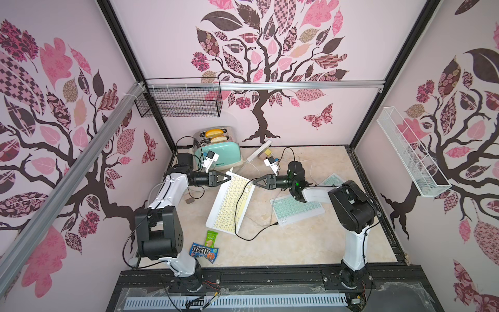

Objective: Unplug the wireless keyboard
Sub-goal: Pick up the keyboard from the center of the board.

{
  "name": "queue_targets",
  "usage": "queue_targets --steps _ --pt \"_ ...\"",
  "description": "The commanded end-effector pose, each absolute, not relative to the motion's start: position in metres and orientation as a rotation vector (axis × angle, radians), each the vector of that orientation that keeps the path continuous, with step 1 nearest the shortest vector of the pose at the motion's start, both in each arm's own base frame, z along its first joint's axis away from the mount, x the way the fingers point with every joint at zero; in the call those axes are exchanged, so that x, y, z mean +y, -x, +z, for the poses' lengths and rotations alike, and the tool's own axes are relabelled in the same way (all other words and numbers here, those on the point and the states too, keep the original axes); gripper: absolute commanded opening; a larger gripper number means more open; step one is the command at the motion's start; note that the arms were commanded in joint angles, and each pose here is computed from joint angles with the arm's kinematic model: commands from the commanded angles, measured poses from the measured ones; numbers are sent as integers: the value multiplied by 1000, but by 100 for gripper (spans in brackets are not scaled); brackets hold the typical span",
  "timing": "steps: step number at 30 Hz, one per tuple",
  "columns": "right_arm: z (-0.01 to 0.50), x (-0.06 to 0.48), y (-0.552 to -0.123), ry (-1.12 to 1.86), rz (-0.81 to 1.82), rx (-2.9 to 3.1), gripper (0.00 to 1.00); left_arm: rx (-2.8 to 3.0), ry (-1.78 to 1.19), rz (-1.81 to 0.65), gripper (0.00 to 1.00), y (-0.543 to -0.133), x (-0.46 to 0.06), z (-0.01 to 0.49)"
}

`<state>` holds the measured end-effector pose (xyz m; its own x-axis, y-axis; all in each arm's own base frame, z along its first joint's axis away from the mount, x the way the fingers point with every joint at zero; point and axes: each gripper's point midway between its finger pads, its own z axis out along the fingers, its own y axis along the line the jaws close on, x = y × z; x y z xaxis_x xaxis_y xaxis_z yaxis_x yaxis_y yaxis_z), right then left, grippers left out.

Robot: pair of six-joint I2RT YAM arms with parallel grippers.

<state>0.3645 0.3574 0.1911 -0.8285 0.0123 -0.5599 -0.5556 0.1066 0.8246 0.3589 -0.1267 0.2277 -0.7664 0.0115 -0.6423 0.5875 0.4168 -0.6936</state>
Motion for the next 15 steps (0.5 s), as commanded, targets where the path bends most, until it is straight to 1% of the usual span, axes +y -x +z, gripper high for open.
queue_targets --steps 1,3,7,11,15 --pt "182 334 -370 514 1534 2081 61 2097 -484 -1222 0 -370 -120 252" --pt "181 325 -372 503 1416 2132 63 2098 -474 -1163 0 -375 -116 260" --pt "200 317 -370 537 1320 2125 65 2121 -469 -1061 0 -375 -112 274" --pt "227 316 -366 581 1308 2068 65 2168 -521 -956 0 -368 -112 287" --pt "247 318 -363 607 1335 2029 65 2234 -564 -779 0 -364 -107 296"
